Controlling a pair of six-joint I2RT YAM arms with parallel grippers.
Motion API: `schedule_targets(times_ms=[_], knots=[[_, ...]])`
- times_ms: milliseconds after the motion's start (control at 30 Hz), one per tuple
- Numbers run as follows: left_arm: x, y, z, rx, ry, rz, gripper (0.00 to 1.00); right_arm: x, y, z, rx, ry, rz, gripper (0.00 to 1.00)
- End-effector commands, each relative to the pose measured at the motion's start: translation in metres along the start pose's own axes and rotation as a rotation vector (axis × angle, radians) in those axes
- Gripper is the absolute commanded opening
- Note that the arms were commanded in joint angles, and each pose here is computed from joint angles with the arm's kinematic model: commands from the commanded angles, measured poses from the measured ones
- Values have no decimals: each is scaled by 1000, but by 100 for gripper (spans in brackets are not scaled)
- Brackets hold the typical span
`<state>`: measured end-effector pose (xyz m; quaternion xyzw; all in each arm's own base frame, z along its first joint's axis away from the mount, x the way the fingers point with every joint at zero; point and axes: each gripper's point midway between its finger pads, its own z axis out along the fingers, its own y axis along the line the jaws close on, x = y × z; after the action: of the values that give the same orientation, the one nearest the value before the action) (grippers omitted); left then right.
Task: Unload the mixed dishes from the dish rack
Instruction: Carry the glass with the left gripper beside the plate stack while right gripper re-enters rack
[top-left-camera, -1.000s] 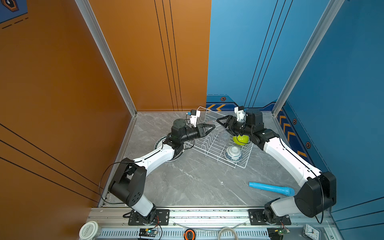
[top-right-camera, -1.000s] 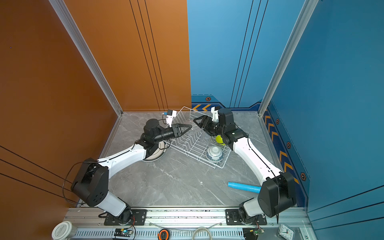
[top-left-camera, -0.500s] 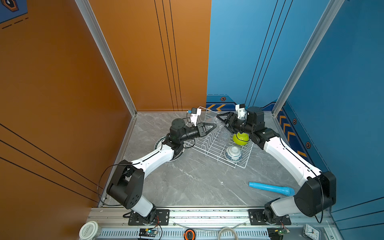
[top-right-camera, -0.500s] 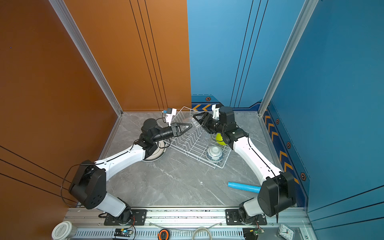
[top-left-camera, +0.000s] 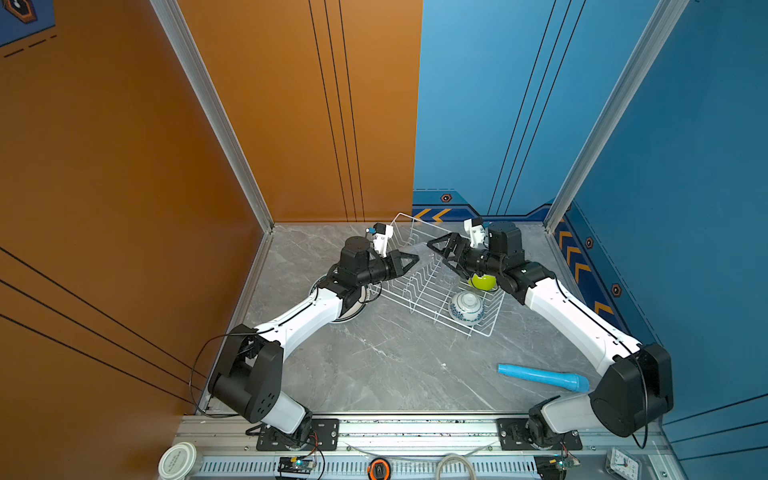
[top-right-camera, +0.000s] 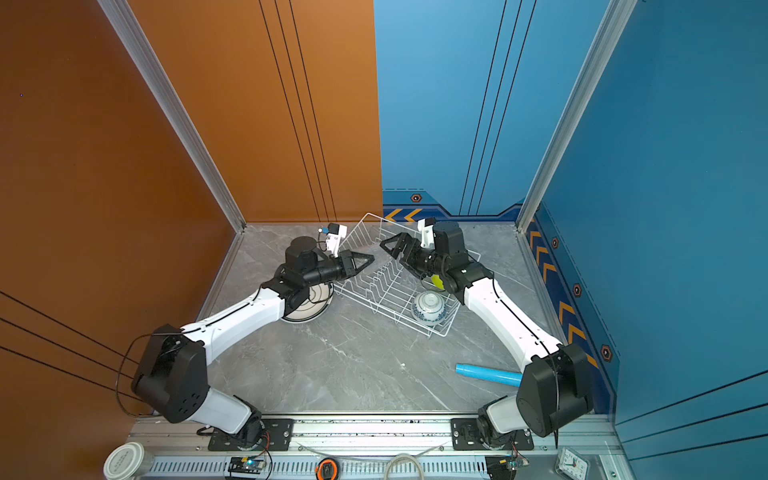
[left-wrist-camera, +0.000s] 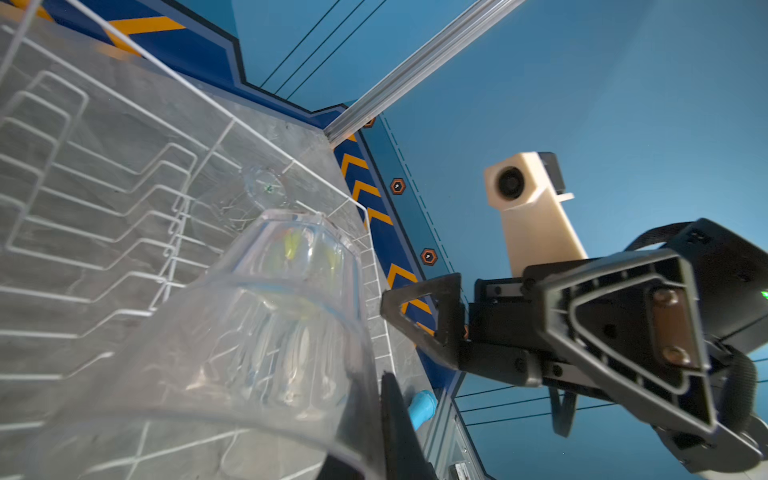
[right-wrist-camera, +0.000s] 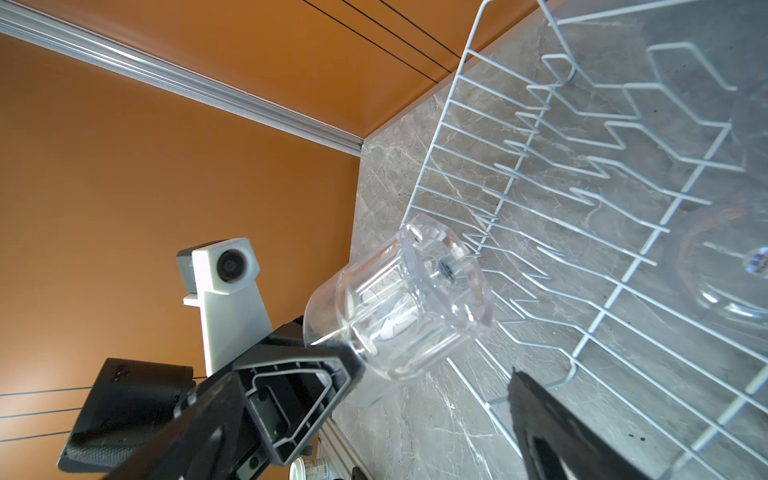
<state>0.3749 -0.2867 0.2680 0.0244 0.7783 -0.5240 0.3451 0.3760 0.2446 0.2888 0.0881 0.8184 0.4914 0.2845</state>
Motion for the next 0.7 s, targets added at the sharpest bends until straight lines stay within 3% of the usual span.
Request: schedule_targets(times_ms=[0,167,367,567,667], knots=[[-29,-2,-23,-81,-78,81,0,-2,3,-10,-9,-13,-38,100],[-45,45,-56,-370,-91,103,0,-5,-16,-16,53,-29,-55,100],[-64,118,-112,-803,-9,129,0,-7,-44,-29,221,-24,-135,100],[-68,179,-161,-986,39,23,0,-5,-61,-35,326,20,-200,100],[-67,201,-184,-1104,101,23,0,-3,-76,-36,402,34,-226,100]])
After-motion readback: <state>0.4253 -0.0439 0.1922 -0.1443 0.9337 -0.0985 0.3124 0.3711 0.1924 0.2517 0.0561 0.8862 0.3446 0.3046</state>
